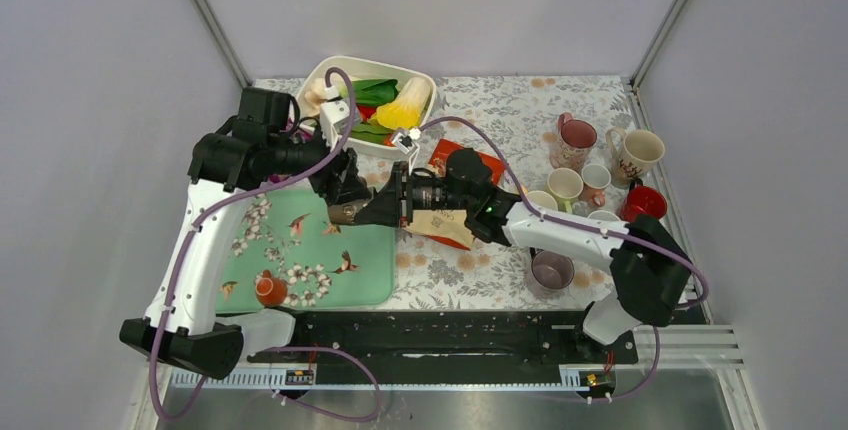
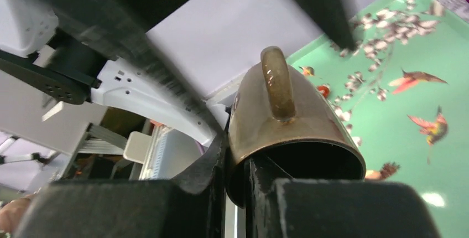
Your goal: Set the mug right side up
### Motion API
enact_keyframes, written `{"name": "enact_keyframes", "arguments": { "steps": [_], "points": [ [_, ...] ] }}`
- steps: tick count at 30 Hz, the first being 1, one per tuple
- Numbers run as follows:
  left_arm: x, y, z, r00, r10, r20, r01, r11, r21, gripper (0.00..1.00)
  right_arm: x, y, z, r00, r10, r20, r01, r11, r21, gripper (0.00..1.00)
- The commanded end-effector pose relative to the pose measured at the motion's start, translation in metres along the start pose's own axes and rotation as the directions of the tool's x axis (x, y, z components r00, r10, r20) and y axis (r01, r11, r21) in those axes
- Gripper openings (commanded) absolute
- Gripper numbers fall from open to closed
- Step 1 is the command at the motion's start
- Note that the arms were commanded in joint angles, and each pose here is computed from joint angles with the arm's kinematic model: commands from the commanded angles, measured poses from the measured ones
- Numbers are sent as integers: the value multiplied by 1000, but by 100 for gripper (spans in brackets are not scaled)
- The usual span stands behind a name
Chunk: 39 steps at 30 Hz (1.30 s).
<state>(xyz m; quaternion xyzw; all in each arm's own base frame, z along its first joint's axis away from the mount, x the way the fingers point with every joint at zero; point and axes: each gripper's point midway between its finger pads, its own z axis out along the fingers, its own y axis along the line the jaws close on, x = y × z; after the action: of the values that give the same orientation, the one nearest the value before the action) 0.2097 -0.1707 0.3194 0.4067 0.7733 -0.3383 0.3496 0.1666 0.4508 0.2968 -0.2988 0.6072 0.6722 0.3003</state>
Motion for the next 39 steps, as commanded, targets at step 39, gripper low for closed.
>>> {"name": "enact_keyframes", "arguments": {
  "steps": [39],
  "points": [
    [124,94,8,985,57,-164,-128,877,-464,99,34,-89,-600,793,113,599,-459,-535,709,0]
  ]
}}
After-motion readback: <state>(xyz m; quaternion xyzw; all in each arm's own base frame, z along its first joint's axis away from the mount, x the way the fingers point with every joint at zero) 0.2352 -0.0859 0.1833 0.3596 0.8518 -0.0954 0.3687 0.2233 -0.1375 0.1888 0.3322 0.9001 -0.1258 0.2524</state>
